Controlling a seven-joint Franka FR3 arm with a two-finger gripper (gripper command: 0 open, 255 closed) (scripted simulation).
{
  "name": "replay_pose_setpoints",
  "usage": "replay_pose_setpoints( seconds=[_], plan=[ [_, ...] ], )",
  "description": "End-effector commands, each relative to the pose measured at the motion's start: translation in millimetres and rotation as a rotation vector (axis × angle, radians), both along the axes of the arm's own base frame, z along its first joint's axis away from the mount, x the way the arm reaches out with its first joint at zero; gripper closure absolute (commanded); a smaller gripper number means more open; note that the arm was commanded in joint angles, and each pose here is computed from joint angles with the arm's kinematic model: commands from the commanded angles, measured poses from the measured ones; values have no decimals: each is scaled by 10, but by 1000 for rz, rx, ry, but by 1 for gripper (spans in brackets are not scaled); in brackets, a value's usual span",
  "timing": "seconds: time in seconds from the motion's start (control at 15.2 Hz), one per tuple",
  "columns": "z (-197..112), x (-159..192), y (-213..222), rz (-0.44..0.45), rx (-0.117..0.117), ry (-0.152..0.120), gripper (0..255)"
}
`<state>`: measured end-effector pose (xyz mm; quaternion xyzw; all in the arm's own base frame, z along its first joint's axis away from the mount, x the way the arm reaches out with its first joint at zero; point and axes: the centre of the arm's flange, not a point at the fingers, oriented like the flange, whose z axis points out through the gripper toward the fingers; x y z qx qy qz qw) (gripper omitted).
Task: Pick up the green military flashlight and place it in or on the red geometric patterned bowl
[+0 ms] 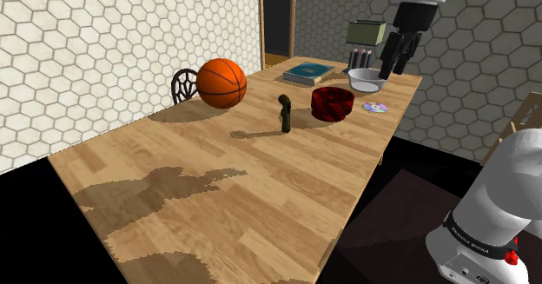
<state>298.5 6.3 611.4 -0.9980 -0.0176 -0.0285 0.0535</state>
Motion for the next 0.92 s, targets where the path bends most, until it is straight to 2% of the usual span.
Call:
replay_pose_setpoints(
  seconds=[0.0, 0.86],
  plan=[
    [0, 0, 0, 0, 0, 0, 0],
    [-700, 1538, 274, -121, 33, 16, 0]
  ],
)
